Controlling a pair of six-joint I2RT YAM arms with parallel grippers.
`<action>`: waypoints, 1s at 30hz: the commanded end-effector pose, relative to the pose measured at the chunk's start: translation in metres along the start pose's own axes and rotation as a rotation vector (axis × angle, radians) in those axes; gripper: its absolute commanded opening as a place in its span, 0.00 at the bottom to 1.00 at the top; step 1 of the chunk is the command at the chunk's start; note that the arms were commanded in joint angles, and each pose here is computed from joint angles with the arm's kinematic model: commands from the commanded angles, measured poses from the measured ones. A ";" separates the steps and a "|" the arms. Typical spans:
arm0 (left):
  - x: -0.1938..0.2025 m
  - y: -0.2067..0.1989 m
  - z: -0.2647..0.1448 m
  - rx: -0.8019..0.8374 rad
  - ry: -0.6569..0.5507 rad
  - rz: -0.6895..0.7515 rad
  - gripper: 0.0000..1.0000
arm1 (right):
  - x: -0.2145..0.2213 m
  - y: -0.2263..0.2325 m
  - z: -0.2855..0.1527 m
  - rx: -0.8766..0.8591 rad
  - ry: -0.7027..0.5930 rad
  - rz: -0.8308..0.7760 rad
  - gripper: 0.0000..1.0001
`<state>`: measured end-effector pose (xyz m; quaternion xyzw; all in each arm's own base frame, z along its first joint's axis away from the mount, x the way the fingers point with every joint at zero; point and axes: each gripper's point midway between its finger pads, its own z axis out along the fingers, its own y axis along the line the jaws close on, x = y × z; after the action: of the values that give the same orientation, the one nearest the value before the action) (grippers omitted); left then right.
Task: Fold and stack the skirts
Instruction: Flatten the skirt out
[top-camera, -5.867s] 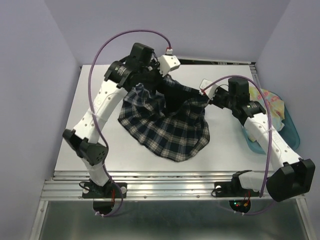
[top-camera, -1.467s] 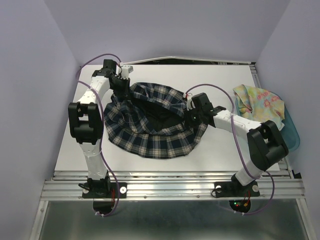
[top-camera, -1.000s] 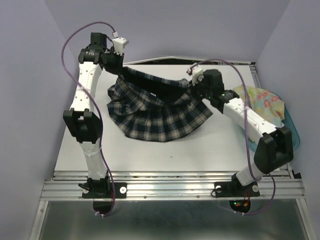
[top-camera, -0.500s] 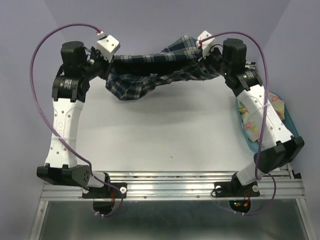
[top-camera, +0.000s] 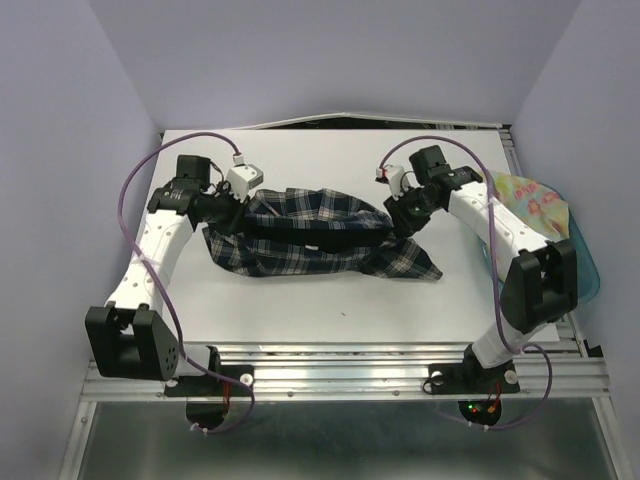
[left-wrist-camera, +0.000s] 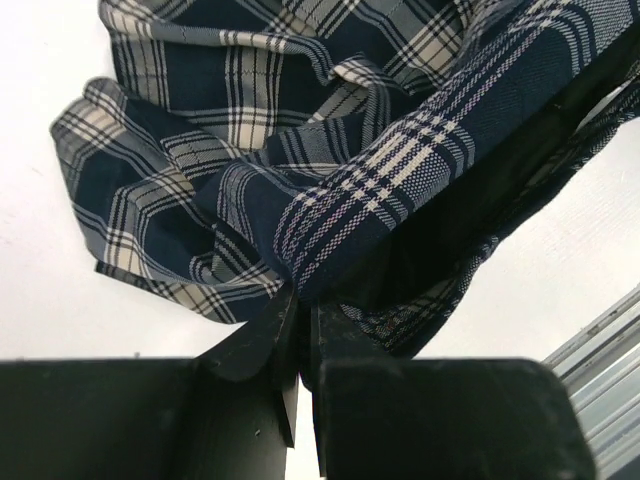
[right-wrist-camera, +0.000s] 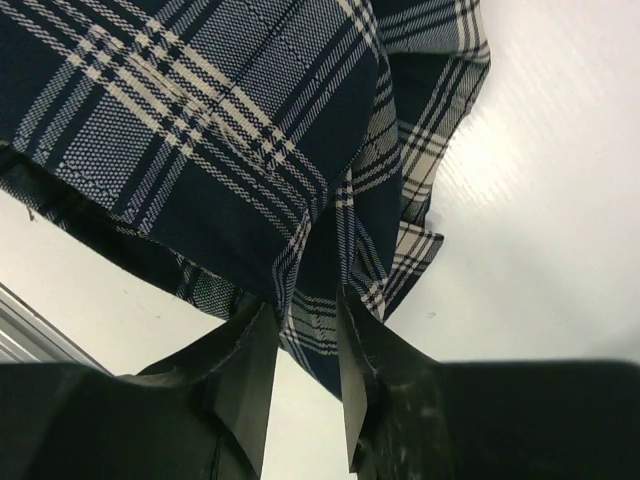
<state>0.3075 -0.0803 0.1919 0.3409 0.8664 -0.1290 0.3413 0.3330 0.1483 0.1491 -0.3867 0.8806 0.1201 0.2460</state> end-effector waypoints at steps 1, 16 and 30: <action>0.001 0.015 0.009 -0.028 0.021 -0.027 0.00 | 0.005 -0.017 -0.007 0.071 0.041 0.111 0.34; -0.005 0.028 0.020 -0.045 0.034 -0.077 0.00 | 0.024 -0.003 0.006 -0.003 0.124 0.164 0.01; -0.210 0.170 -0.052 -0.511 -0.412 -0.115 0.00 | -0.197 -0.190 -0.129 0.819 -0.424 -0.055 0.01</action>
<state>0.4209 -0.0848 0.2715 0.2501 0.8614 -0.1132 0.4273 0.4439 0.1393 0.2461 -0.3483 0.8440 -0.0068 0.4078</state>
